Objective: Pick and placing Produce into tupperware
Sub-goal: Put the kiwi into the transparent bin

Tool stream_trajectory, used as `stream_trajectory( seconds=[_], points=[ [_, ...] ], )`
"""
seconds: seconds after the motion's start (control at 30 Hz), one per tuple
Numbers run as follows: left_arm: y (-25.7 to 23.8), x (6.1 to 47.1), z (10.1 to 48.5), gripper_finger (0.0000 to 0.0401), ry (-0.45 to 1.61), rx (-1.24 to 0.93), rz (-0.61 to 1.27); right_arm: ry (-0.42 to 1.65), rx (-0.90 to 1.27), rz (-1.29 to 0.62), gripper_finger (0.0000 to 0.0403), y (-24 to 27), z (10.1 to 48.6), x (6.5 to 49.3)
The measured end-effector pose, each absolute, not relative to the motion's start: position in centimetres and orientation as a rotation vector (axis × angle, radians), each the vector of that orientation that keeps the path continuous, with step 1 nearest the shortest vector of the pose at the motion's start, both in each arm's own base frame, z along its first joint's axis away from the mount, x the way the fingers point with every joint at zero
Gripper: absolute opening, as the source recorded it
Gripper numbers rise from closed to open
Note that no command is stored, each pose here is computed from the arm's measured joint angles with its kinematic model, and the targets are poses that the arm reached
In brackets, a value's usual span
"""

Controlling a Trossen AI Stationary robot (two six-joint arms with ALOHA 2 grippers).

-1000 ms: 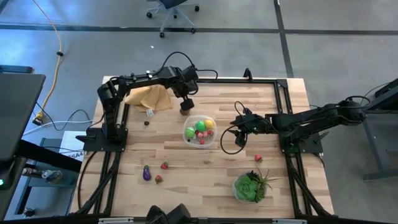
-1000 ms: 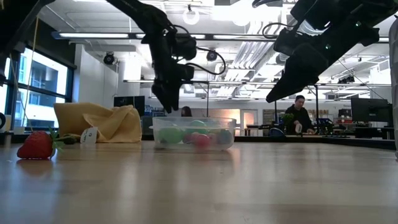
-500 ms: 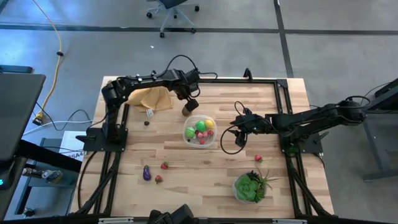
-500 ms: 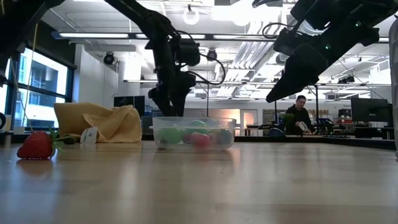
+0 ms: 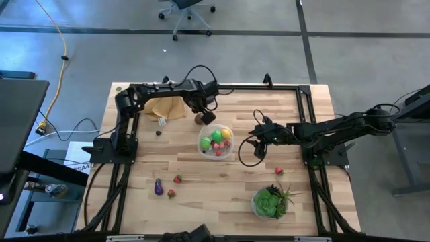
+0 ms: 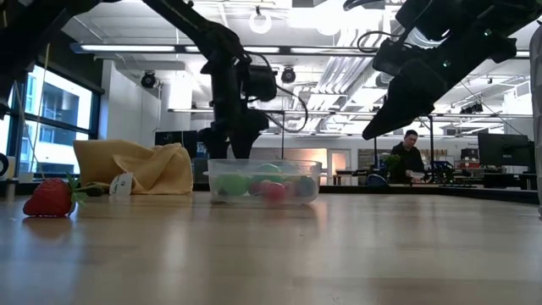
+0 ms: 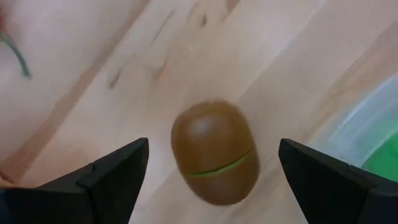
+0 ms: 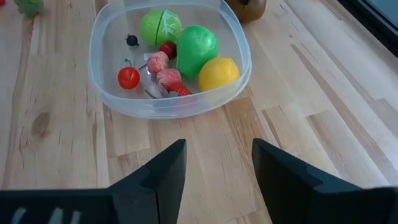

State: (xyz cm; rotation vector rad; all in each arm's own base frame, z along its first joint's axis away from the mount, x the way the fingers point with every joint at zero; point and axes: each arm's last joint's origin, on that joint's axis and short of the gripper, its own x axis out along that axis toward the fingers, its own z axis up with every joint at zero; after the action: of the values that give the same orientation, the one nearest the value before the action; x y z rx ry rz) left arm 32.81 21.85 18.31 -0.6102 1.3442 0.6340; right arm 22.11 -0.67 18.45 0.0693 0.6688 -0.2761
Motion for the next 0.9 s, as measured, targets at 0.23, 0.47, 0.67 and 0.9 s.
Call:
stream_trajectory(
  seconds=[0.23, 0.47, 0.67, 0.9],
  points=[
    [22.0, 33.0, 17.5, 0.0349, 1.35, -0.648, 0.665, 0.668, 0.069, -0.276, 0.0176, -0.7, 18.5, 22.1],
    [21.9, 33.0, 17.5, 0.0349, 1.343, -0.675, 0.688, 0.668, 0.069, -0.276, 0.0176, -0.7, 18.5, 22.1],
    [21.2, 33.6, 16.9, 0.0349, 1.353, -0.678, 0.681, 0.669, 0.069, -0.276, 0.0176, -0.7, 18.4, 22.1],
    [20.8, 34.1, 16.2, 0.0349, 1.375, -0.673, 0.666, 0.669, 0.069, -0.276, 0.0176, -0.7, 18.4, 22.1]
  ],
)
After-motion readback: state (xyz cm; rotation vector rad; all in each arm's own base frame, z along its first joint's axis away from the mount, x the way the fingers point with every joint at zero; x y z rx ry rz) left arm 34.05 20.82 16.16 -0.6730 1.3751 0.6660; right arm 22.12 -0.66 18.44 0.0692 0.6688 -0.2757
